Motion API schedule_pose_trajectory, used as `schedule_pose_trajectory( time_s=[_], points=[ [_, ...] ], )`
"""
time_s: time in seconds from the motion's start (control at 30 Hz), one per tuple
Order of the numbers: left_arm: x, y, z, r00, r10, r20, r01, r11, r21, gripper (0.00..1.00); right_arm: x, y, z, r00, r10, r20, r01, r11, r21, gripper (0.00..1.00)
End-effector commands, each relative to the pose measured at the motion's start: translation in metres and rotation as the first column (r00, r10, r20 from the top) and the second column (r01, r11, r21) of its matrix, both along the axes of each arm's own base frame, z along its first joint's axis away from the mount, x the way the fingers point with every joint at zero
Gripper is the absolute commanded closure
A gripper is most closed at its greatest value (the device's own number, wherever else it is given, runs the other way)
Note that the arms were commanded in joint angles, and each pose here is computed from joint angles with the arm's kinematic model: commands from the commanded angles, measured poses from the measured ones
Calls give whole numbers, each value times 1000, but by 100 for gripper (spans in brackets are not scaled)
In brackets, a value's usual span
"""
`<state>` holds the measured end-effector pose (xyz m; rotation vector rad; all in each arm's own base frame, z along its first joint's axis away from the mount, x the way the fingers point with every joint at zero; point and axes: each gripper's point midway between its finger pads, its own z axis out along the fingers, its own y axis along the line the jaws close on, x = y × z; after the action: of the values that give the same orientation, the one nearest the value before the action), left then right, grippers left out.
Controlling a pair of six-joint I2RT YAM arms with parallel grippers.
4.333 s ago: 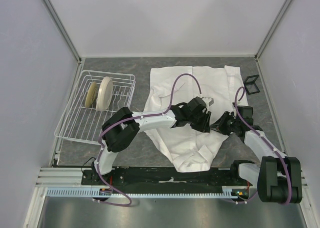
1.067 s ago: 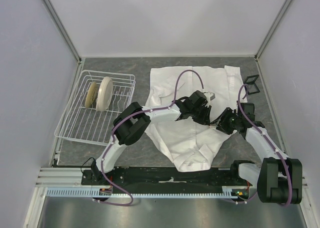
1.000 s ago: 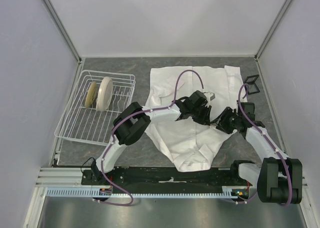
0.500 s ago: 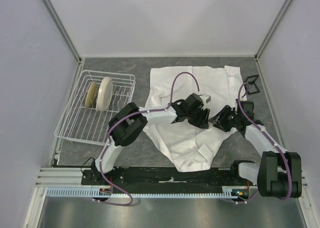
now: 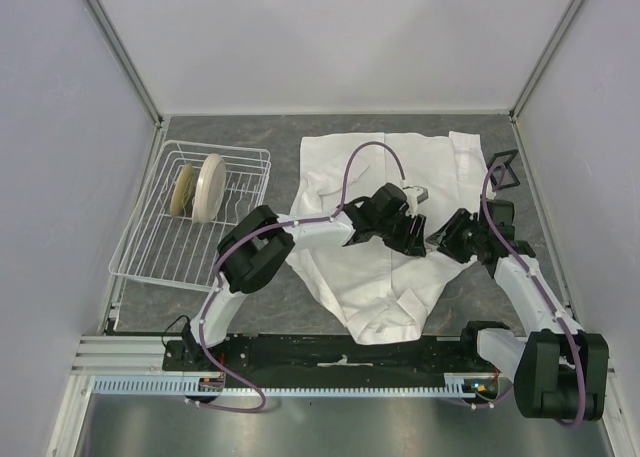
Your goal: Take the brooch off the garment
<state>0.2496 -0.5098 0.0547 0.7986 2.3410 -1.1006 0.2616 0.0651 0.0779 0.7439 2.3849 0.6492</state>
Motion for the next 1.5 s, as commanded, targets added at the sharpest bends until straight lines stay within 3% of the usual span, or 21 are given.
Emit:
schedule_pose_trajectory(
  time_s=[0.0,0.47,0.8,1.47],
  points=[
    [4,-17,26,1000,-13,17,14,997,-82,43,3,-13,8,1000,-21,10,22,997,-78,51],
    [4,-13,9,1000,-17,5,17,999,-31,51,-17,-9,-10,999,32,-35,-35,996,-84,60],
    [1,-16,6,999,-36,2,36,999,-17,54,-23,-1,-22,994,81,-68,-85,995,-50,61],
    [-1,-25,5,998,-69,-5,69,997,-16,74,-20,-2,-36,993,61,-97,-65,997,-43,61]
  ],
)
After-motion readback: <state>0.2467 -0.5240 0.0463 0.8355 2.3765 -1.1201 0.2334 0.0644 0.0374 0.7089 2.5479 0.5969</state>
